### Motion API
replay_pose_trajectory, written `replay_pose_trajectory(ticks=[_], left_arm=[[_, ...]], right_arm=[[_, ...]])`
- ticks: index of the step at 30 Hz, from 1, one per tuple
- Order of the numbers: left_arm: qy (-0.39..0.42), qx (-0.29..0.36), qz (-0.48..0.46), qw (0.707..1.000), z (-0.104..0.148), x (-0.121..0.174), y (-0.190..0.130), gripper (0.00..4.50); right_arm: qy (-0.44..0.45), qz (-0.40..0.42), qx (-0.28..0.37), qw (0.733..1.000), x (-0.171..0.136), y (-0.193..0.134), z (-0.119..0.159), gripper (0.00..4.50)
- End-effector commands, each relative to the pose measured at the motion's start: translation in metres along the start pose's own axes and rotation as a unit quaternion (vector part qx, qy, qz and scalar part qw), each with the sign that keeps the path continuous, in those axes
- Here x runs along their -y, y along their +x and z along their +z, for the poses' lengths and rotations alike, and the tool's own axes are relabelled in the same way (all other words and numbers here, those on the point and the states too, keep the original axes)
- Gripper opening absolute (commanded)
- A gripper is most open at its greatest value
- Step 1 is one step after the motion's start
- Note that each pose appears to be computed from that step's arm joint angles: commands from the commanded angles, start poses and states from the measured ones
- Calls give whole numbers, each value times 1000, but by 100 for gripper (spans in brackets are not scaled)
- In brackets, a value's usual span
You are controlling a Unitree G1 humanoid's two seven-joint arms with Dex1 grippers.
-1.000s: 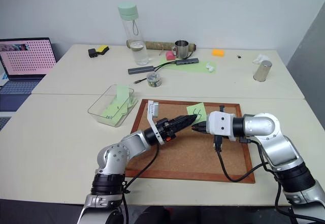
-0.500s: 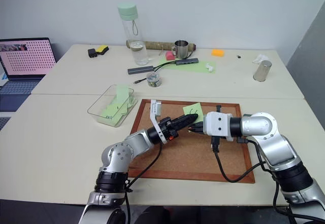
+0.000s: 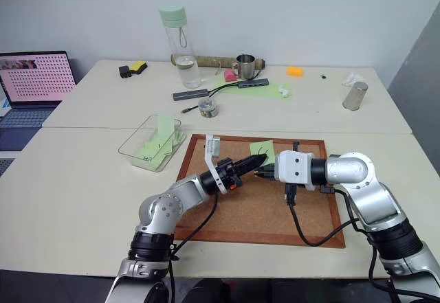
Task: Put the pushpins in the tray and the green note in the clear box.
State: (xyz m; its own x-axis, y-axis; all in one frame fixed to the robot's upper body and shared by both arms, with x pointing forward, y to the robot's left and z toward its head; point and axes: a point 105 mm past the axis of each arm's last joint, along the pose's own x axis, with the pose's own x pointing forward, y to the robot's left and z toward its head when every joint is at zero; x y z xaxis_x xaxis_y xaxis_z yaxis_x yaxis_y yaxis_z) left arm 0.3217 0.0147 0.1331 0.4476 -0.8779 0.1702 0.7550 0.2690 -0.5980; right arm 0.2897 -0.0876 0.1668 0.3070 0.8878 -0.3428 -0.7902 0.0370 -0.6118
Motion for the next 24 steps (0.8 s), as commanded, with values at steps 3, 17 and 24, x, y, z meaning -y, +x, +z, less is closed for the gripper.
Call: replay_pose_trajectory(ticks=[3, 17, 24], left_arm=[[43, -16, 24, 999, -8, -9, 2, 1], [122, -16, 27, 992, 7, 1, -16, 1], [156, -33, 14, 987, 9, 12, -24, 1]], right_arm=[[7, -38, 48, 998, 12, -7, 24, 0], [219, -232, -126, 939, 43, -104, -62, 0], [282, -298, -252, 876, 29, -148, -130, 0]])
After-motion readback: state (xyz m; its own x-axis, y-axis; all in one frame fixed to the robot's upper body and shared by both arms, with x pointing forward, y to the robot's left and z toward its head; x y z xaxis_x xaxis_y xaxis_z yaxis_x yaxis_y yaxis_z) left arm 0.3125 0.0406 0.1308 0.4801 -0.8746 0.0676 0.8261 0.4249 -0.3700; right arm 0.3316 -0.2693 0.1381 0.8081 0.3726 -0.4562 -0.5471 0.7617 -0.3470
